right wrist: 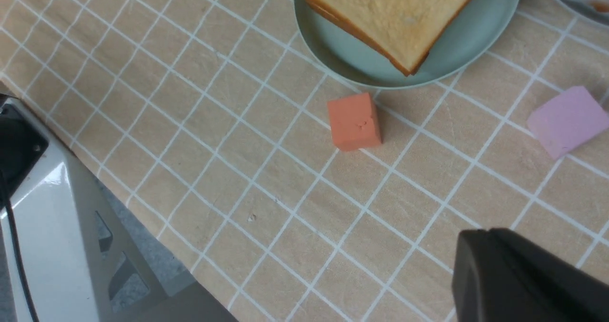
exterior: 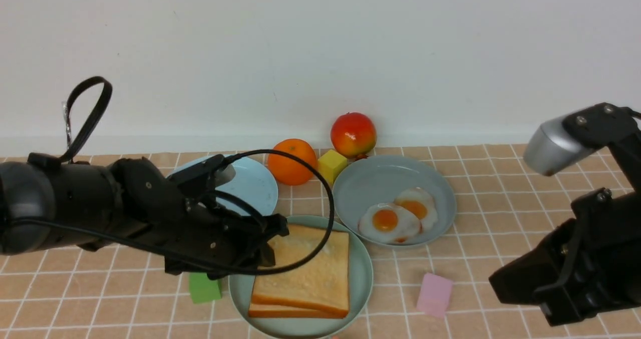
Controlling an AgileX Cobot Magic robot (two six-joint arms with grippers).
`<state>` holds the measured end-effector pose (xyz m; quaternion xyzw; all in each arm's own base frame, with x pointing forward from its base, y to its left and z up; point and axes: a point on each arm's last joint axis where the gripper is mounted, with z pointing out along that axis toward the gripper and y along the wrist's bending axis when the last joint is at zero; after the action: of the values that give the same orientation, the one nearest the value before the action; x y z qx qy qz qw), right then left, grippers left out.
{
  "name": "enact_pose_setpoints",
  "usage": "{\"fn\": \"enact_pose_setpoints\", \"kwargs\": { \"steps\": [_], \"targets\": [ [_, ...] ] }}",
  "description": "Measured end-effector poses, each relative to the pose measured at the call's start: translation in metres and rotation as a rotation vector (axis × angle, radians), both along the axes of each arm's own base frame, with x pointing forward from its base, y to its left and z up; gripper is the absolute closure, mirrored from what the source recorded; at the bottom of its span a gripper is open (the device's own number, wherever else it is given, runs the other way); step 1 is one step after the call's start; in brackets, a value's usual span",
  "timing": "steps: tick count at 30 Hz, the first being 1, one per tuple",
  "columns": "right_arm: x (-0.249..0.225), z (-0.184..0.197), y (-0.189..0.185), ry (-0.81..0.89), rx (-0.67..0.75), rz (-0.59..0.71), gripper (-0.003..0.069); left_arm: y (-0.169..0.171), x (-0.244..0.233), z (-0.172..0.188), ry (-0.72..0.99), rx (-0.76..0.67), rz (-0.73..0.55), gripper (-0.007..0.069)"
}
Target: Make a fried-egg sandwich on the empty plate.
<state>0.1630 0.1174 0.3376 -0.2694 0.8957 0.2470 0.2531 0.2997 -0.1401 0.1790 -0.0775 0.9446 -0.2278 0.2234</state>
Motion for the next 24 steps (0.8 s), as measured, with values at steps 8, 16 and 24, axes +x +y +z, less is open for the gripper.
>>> {"fn": "enact_pose_setpoints", "kwargs": {
  "steps": [8, 16, 24],
  "targets": [
    [-0.002, -0.001, 0.000, 0.023, -0.005, 0.012, 0.0617, 0.000, 0.003, 0.002, -0.019, -0.005, 0.014, 0.0420],
    [-0.002, -0.002, -0.002, 0.017, -0.029, 0.015, 0.0606, 0.001, 0.000, 0.009, -0.027, 0.000, -0.012, 0.0312],
    [0.002, -0.006, -0.010, 0.037, -0.095, -0.097, 0.0596, 0.024, -0.025, 0.085, -0.252, 0.022, -0.075, 0.0203]
  ]
}}
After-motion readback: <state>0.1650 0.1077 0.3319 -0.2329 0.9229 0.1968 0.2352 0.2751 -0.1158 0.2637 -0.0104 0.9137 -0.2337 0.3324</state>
